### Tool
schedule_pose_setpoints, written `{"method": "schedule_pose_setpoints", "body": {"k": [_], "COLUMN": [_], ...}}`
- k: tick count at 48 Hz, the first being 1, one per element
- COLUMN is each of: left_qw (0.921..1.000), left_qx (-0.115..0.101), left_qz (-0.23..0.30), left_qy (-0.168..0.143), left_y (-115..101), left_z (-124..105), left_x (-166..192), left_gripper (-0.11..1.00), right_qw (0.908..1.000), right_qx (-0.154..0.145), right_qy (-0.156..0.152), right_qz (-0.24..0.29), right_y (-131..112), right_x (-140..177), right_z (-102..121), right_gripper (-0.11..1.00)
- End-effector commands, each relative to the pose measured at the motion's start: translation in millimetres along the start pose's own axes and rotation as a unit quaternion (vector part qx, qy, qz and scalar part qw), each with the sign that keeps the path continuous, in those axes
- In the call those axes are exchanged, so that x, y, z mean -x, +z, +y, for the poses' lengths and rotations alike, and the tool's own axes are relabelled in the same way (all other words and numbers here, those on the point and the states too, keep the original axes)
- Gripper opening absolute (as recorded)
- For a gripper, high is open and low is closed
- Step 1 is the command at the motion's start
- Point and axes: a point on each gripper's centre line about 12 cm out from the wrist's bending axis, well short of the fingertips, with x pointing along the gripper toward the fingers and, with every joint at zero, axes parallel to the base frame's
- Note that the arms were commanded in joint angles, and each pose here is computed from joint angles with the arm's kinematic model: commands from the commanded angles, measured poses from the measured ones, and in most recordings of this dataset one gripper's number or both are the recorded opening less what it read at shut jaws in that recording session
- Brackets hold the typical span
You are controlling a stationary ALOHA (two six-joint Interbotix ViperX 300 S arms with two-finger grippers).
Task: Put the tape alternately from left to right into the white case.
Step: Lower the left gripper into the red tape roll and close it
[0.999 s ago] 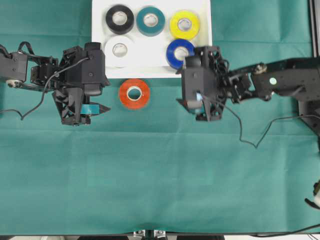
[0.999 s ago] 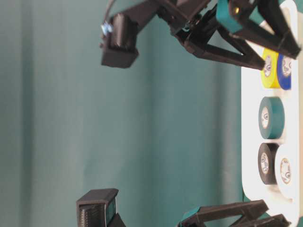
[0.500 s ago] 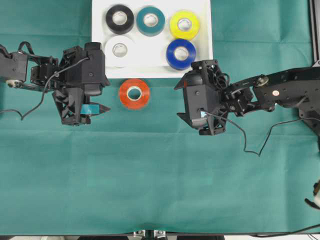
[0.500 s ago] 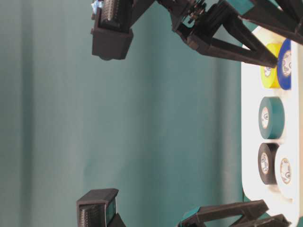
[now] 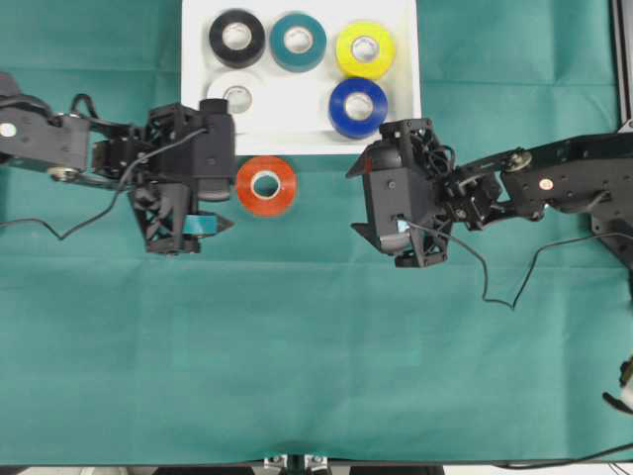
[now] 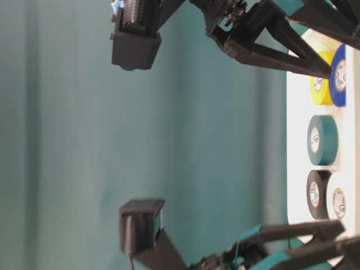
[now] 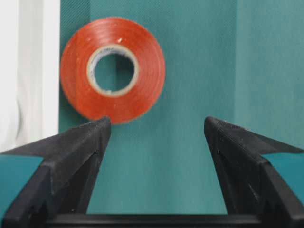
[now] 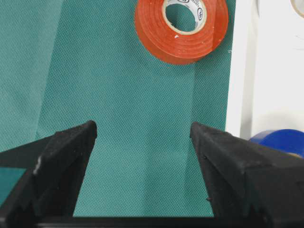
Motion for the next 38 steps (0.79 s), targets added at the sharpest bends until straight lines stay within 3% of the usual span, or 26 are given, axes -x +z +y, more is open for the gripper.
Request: {"method": "schedule_pose_setpoints", "body": {"k": [1, 10, 21, 38], "left_qw": [0.9998, 0.9999, 0.9993, 0.9993], "left_qx": [-0.001, -0.008, -0.035, -0.035], "left_qz": [-0.020, -0.011, 0.004, 0.015], "left_qy": [-0.003, -0.003, -0.006, -0.004], "left_y": [17, 21, 22, 24], "left_z": [-3, -4, -9, -7], "left_x": [0, -14, -34, -50], "left_gripper": [0.90, 0.90, 0.90, 0.90], "right_qw": [0.9999, 0.9999, 0.9999, 0.9999], "right_qx": [-0.001, -0.001, -0.001, 0.001], "right_qy": [0.003, 0.003, 0.003, 0.003], "right_qz": [-0.017, -0.016, -0.016, -0.014], "right_y": [8, 8, 8, 7], "right_x": [7, 6, 6, 5], "right_z": [0, 0, 0, 0], "right_gripper": [0.87, 0.87, 0.87, 0.86]}}
